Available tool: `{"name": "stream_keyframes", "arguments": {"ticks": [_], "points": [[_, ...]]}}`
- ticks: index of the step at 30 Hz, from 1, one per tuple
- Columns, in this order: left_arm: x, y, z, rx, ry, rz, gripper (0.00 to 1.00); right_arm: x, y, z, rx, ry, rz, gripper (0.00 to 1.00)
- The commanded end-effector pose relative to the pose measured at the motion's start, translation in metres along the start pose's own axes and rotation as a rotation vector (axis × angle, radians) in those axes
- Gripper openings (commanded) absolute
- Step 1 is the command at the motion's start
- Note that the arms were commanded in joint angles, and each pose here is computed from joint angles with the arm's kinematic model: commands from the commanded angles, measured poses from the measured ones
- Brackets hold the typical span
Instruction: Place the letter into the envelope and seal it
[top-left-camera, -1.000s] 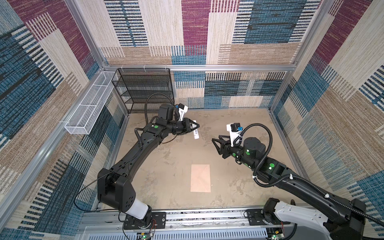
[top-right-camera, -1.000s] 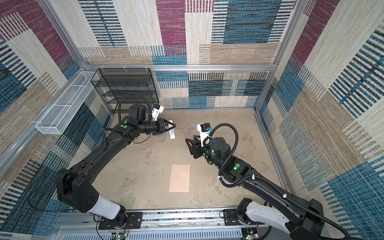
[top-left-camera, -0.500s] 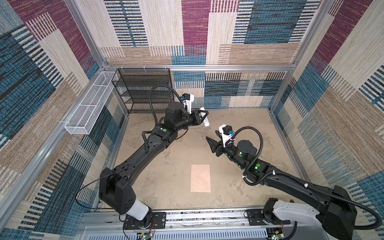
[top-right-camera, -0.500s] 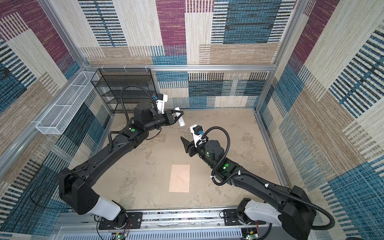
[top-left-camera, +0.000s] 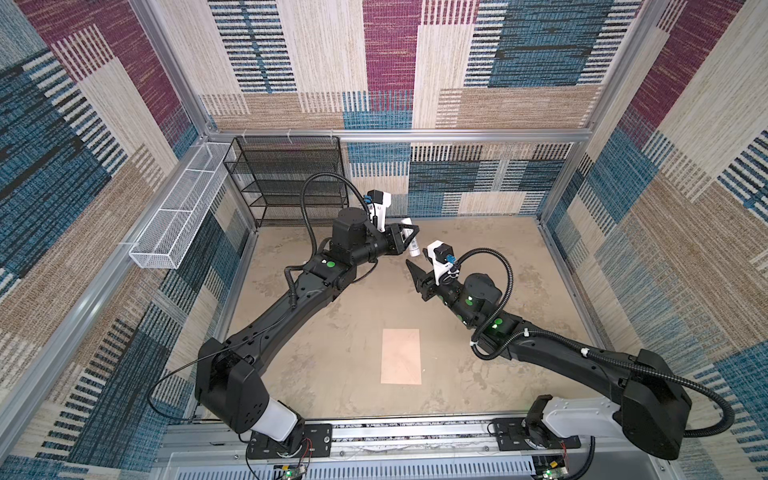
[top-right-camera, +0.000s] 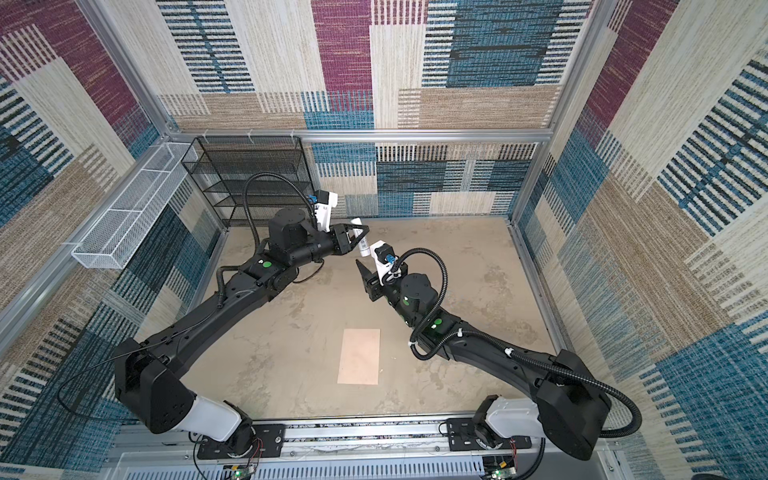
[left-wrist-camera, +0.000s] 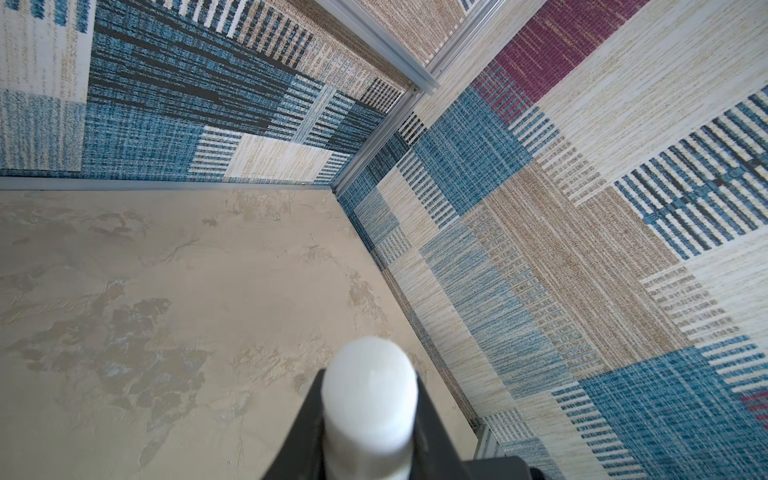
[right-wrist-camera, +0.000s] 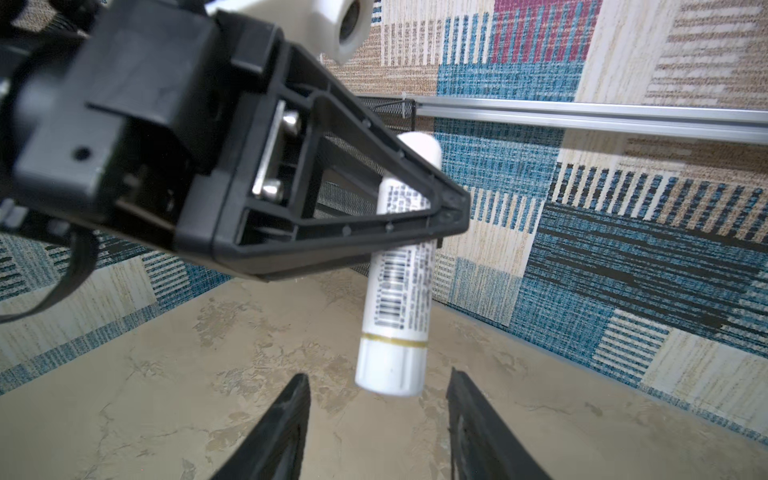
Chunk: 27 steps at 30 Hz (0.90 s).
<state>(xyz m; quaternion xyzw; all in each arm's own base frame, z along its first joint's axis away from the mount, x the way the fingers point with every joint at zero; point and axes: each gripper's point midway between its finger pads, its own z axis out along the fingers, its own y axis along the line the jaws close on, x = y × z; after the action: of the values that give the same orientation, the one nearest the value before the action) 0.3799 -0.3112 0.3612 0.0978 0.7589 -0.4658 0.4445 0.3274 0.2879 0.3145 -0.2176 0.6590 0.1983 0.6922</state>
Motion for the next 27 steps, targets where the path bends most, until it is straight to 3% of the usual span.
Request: {"name": "stream_keyframes", "arguments": {"ticks": [1,20,27], "points": [[-0.008,-0.009,-0.001,0.032,-0.018,0.051,0.0,-0.012,-0.001,0.006,0.004,-0.036,0.002,0.54],[0.001,-0.011,0.002,0.062,0.014,0.042,0.0,-0.007,-0.002,0.015,-0.013,-0.01,0.013,0.24],[0.01,-0.013,0.003,0.094,0.053,0.032,0.0,-0.016,0.005,0.013,-0.059,-0.011,0.02,0.19]]}}
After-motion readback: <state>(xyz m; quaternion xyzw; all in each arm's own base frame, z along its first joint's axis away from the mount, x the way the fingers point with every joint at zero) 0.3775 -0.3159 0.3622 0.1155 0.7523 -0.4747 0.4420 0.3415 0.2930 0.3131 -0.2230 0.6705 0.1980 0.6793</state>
